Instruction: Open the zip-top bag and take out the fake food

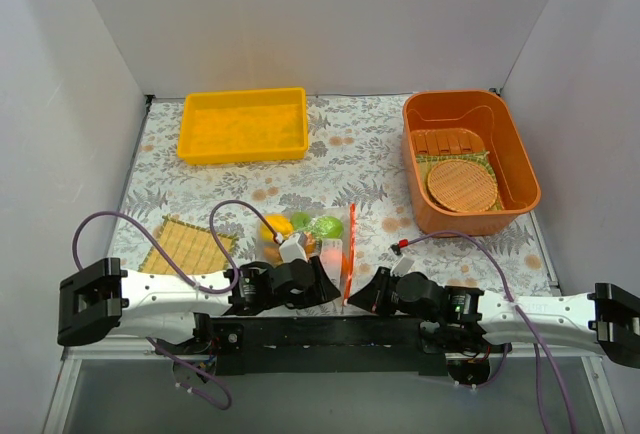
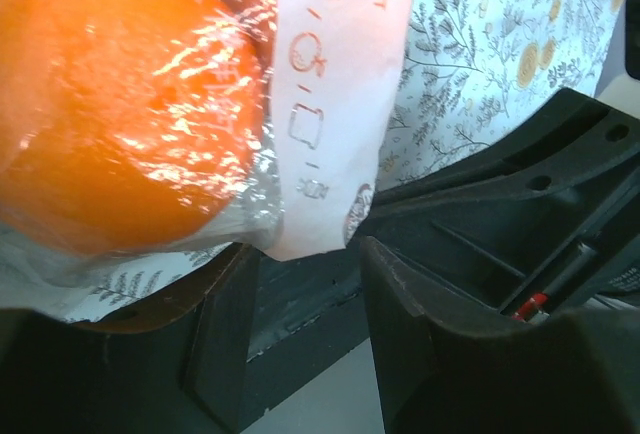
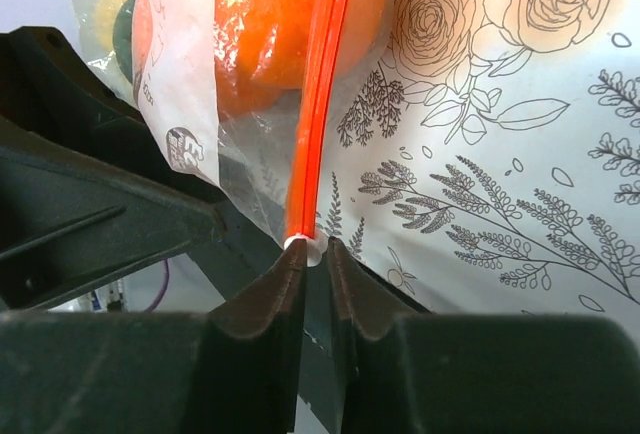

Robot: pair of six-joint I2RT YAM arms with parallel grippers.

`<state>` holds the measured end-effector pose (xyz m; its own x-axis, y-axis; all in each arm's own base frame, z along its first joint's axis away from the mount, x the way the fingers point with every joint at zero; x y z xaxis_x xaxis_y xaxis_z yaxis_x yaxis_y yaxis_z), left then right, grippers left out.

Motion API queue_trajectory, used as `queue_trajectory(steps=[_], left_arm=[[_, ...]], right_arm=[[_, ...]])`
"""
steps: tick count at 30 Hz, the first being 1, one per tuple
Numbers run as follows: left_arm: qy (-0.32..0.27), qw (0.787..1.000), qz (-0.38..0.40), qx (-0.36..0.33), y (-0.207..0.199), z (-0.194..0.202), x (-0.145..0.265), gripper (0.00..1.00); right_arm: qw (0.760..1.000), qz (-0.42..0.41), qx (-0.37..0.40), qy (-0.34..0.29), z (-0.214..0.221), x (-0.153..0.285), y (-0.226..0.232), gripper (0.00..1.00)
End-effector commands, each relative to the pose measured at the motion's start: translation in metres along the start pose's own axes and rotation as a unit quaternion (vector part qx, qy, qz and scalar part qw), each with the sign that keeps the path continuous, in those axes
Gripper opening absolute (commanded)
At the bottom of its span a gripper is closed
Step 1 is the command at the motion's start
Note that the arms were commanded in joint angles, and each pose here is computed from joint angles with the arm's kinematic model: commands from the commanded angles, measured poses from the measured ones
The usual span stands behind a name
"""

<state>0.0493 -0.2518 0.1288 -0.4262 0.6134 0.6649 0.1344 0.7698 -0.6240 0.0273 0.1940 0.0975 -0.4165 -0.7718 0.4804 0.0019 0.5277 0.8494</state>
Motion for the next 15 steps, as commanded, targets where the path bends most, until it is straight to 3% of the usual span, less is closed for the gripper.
queue_trajectory(steps=[1,3,5,15], left_arm=[[-0.014,0.998,0.014,0.06,-0.008,0.001,-0.001,0.43],[-0.012,0.998,0.013,0.058,-0.008,0.004,-0.002,0.43],[-0.013,0.998,0.01,0.059,-0.008,0.005,-0.004,0.43],[-0.046,0.997,-0.011,0.068,-0.009,0.001,-0.015,0.33]], right_arm=[[1.0,-0.021,0.007,-0.016,-0.003,0.001,0.014,0.35],[0.999,-0.027,0.011,-0.014,-0.001,0.0,0.008,0.47],[0.999,-0.035,0.013,-0.017,-0.002,-0.001,0.009,0.5],[0.999,-0.029,0.014,-0.027,-0.002,-0.003,0.003,0.49]])
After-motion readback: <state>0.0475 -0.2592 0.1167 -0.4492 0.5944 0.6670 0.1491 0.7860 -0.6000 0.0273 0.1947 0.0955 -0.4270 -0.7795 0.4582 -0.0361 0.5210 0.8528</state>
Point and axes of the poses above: each gripper's point midway between its finger pads, its own x axis back along the fingers, its own y axis along the line the jaws close on, z = x × y, the point moved 9 cm from there along x, back along the fingers, and after that the axes turned 8 degrees about -x, right-handed, at the moved point
